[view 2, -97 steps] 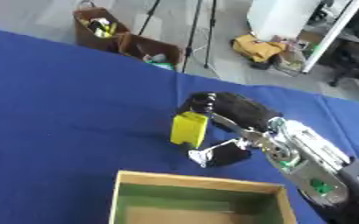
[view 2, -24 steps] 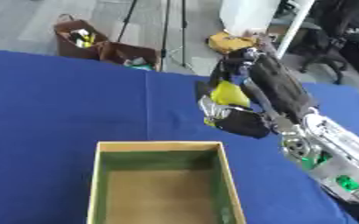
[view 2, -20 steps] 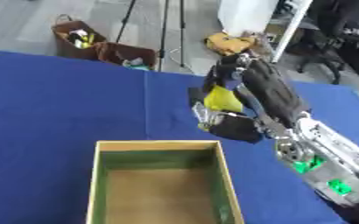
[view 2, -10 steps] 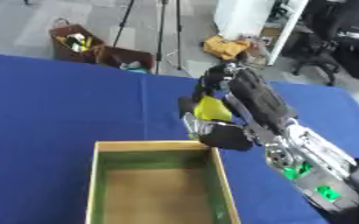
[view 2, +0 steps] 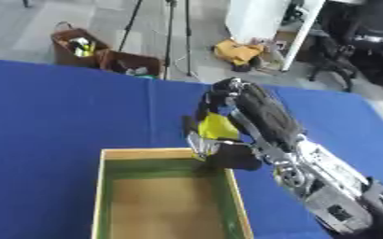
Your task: Pick up objects on the table and place them in the box.
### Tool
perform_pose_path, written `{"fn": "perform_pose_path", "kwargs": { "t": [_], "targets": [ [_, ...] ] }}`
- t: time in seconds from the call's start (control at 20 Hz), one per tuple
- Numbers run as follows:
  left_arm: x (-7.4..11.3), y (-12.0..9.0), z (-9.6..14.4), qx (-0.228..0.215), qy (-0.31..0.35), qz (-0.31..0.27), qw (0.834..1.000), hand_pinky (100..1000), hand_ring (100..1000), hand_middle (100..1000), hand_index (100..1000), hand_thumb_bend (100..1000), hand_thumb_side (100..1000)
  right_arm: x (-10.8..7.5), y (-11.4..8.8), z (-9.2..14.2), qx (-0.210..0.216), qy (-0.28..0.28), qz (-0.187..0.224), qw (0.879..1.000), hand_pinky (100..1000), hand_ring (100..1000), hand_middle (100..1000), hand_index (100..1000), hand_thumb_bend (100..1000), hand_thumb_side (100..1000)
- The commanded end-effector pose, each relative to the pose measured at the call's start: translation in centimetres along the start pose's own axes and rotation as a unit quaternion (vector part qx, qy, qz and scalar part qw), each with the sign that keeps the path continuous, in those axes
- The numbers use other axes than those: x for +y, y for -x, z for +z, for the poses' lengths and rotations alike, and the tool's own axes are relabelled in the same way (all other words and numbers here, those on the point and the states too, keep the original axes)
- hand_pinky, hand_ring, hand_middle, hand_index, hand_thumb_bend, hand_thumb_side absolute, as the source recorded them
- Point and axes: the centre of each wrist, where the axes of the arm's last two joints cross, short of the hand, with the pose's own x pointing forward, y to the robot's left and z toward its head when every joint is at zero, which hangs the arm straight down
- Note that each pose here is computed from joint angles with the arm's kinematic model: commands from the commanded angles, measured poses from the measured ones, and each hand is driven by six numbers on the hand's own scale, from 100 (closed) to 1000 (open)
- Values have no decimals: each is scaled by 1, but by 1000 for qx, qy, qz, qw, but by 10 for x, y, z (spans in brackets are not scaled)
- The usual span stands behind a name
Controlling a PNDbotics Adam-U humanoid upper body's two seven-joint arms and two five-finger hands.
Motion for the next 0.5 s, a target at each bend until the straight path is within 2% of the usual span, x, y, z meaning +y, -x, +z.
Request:
{"fn": "perform_pose_path", "kwargs": {
  "t": [0.05, 0.25, 0.3, 0.35, 0.5],
  "targets": [
    [6, -3, -6, -17, -10, -14, 1000, 521, 583, 576, 822, 111, 1000, -4, -3, -2, -24, 10, 5, 1000, 509, 552, 261, 516, 100, 712],
    [8, -3, -6, -20, -15, -20, 999, 522, 584, 576, 821, 112, 1000, 1, -7, -3, -31, 4, -8, 999, 508, 552, 267, 516, 100, 704],
    [9, -3, -6, -21, -16, -22, 999, 524, 584, 577, 822, 113, 1000, 3, -8, -3, -31, 0, -10, 999, 508, 552, 267, 516, 100, 655],
    [10, -3, -7, -22, -16, -24, 999, 524, 585, 577, 822, 113, 1000, 5, -10, -2, -31, -5, -12, 999, 508, 552, 267, 516, 100, 696],
    [10, -3, -7, -24, -17, -26, 999, 525, 586, 579, 823, 115, 1000, 10, -14, -2, -28, -18, -17, 999, 507, 552, 268, 516, 100, 690]
  ]
}}
